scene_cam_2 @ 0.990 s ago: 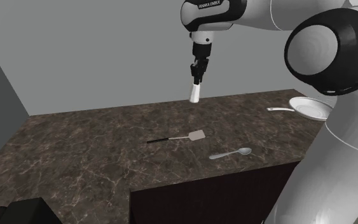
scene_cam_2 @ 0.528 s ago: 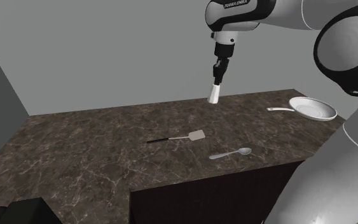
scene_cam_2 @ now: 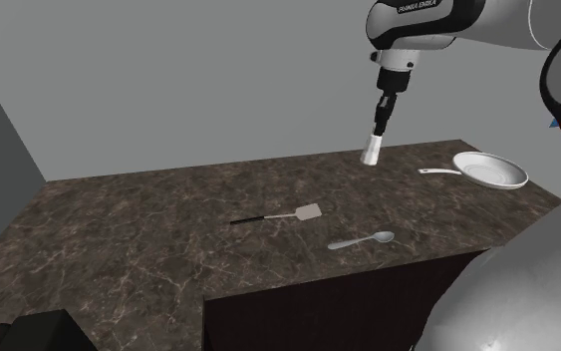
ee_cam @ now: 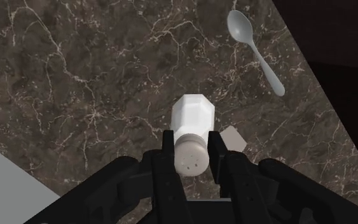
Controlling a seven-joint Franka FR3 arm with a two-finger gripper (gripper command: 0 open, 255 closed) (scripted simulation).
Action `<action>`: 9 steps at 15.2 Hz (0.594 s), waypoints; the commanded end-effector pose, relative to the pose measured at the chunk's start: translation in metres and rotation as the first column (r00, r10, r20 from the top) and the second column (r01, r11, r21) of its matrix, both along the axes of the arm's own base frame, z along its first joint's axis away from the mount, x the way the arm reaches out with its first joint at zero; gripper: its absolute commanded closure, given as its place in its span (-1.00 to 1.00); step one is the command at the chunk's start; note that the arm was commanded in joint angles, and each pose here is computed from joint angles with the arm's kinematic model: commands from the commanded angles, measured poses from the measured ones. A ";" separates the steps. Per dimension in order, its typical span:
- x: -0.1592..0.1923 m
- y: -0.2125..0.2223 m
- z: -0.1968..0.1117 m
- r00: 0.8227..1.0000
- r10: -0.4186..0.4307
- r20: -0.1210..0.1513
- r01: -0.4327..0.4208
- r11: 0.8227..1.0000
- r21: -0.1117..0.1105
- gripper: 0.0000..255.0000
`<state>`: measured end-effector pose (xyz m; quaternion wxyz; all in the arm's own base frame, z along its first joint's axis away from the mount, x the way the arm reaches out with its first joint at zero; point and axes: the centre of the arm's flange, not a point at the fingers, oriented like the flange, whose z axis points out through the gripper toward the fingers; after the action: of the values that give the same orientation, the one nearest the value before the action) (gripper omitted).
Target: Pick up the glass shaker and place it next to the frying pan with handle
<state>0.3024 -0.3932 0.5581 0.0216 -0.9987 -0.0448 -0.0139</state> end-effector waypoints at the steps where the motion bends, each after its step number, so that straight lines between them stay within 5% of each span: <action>1: -0.025 -0.011 0.000 1.000 0.002 0.000 -0.002 1.000 0.001 1.00; 9: -0.118 -0.060 0.001 1.000 0.002 0.000 -0.002 1.000 0.001 1.00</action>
<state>0.1953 -0.4451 0.5547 0.0220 -0.9986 -0.0449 -0.0141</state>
